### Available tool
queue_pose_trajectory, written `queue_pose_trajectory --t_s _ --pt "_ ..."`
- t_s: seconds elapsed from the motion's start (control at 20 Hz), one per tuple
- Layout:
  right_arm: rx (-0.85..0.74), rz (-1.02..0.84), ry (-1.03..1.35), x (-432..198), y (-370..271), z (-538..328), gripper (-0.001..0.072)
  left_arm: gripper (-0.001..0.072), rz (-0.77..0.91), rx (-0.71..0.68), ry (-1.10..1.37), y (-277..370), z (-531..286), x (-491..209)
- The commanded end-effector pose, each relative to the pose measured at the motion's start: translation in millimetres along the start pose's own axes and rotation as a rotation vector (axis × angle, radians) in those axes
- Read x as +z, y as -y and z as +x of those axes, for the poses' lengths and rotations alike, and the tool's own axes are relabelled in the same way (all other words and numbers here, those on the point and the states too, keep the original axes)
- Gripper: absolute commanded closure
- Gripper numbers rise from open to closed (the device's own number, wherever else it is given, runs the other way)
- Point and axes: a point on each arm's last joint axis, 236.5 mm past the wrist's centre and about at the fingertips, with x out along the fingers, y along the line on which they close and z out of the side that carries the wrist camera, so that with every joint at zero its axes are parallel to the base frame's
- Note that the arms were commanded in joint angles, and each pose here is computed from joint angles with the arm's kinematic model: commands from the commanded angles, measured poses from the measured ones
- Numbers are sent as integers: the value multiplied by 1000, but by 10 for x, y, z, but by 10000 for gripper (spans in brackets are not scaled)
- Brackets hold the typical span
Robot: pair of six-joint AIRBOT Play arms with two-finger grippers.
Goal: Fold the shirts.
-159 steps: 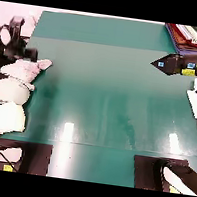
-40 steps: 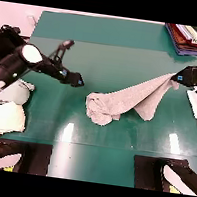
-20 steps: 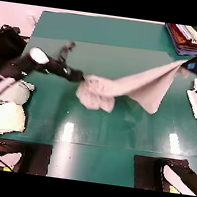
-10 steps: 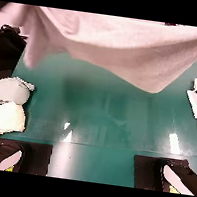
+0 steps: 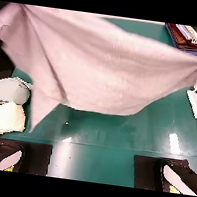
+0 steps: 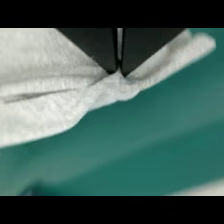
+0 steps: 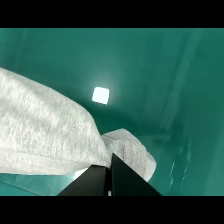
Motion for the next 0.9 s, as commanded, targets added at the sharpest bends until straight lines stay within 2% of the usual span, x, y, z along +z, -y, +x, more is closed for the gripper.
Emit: queue_pose_trajectory --t_s 0.0,0.15,0.35,0.4,0.45,0.6,0.85 --pt "-28 131 -218 -377 396 893 701 680 -162 -87 -356 -213 1041 -1188" --pt "-17 169 -309 -464 645 1619 701 680 -241 -98 -504 -446 1781 -1997" --pt "36 172 -265 -147 712 2054 690 675 -306 -29 -477 -747 2271 -2127" --pt "51 170 -246 -20 714 2064 509 427 -304 -8 -441 -815 2291 -2004" --pt "68 179 -224 105 712 2032 301 134 -319 8 -408 -874 2262 -1855" --pt "85 172 -176 287 700 1788 302 113 -374 25 -408 -1044 1953 -1591" --pt "76 149 -136 10 642 1510 303 113 -492 14 -554 -811 1684 -2251"
